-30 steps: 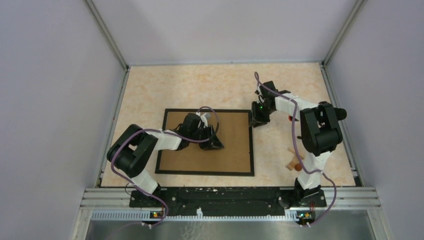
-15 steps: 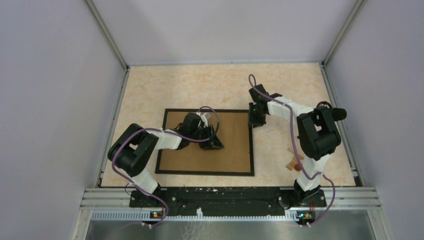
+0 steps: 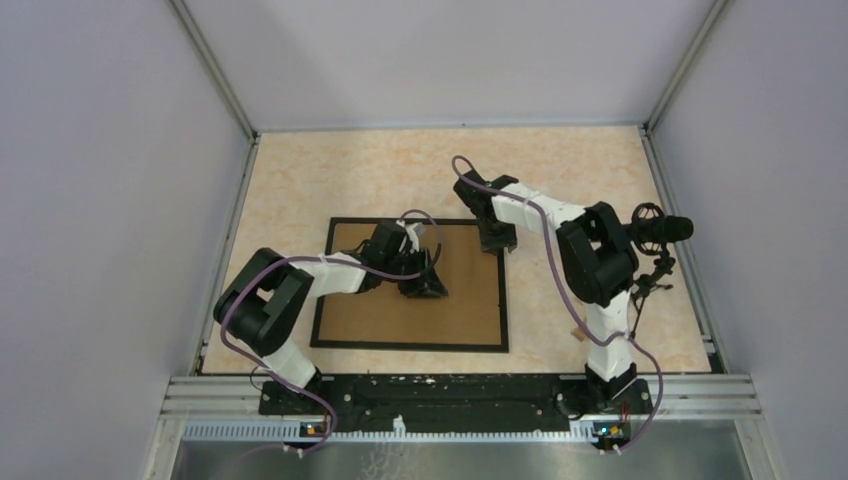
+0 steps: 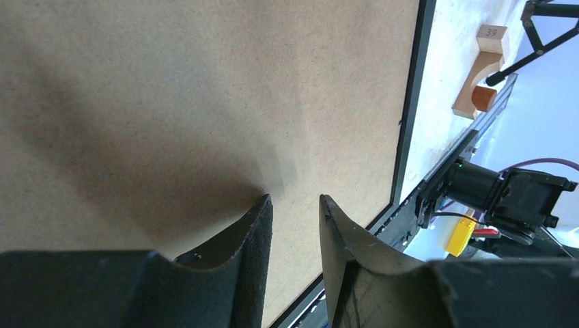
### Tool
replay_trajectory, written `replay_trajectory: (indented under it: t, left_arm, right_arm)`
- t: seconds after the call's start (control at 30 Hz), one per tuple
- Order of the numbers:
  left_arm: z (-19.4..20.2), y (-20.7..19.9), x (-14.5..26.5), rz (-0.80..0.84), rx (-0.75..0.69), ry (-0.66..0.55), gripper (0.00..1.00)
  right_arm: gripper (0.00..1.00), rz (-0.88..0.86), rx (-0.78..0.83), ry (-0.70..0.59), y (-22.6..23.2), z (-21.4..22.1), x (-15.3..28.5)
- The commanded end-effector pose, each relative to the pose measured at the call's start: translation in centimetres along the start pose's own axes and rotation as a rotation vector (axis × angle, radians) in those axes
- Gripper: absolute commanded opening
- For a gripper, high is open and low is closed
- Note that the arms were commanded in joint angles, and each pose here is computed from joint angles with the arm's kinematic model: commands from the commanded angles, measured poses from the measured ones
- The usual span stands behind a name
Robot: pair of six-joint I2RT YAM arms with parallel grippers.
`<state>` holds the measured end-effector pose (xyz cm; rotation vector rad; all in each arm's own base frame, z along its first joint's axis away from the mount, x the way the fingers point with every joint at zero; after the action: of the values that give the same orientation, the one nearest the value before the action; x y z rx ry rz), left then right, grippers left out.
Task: Put the photo into the frame
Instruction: Install the photo frame at the center of the board.
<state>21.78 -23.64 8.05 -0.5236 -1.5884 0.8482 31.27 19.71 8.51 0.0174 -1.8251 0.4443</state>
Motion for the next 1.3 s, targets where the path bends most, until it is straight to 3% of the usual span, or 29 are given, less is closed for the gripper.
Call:
replay_trajectory:
  t: [0.0, 0.27, 0.37, 0.5, 0.63, 0.73, 0.9, 1.03, 1.27]
  left_arm:
    - [0.4, 3.6, 0.6, -0.222, 0.002, -0.041, 0.39]
    - [0.2, 2.7, 1.9, -0.221, -0.017, -0.078, 0.41]
    - [0.0, 1.5, 3.2, -0.22, -0.047, -0.108, 0.48]
    - [0.0, -1.0, 5.9, -0.195, -0.093, -0.142, 0.62]
    - [1.8, -2.5, 8.9, -0.153, -0.09, -0.123, 0.76]
    - [4.5, -2.2, 10.5, -0.112, -0.004, -0.054, 0.86]
    - [8.4, -0.5, 11.3, -0.16, 0.279, -0.025, 0.89]
    - [9.7, 0.0, 10.6, -0.122, 0.525, -0.051, 0.89]
    - [9.3, 1.5, 8.6, -0.162, 0.693, -0.138, 0.91]
  right_arm:
    - [0.42, -0.037, 0.055, 0.19, 5.4, 4.0, -10.2]
    - [0.46, -0.001, 0.162, 0.244, 7.8, 2.3, -11.3]
    - [0.49, -0.011, 0.178, 0.206, 8.6, 0.7, -9.7]
    - [0.54, -0.137, 0.14, 0.062, 7.8, -3.3, -3.0]
    - [0.69, -0.284, 0.111, -0.201, 4.4, -7.0, 7.1]
    - [0.8, -0.402, 0.097, -0.34, 1.3, -8.8, 10.0]
    - [0.84, -0.592, 0.152, -0.447, -0.9, -11.5, 7.8]
    - [0.85, -0.62, 0.246, -0.414, 0.3, -13.7, 3.9]
    - [0.84, -0.605, 0.295, -0.351, 1.0, -15.2, -0.1]
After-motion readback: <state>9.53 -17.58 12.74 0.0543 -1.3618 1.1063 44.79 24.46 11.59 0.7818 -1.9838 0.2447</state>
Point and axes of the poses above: each gripper's point midway between its finger pads, its own x axis back along the fingers, its own y axis along the line the jaws close on, z = x × y, the point moved 7 cm from there along x, back along the fingers, and after that the axes turned 14 degrees about x, right-handed, at the moved point
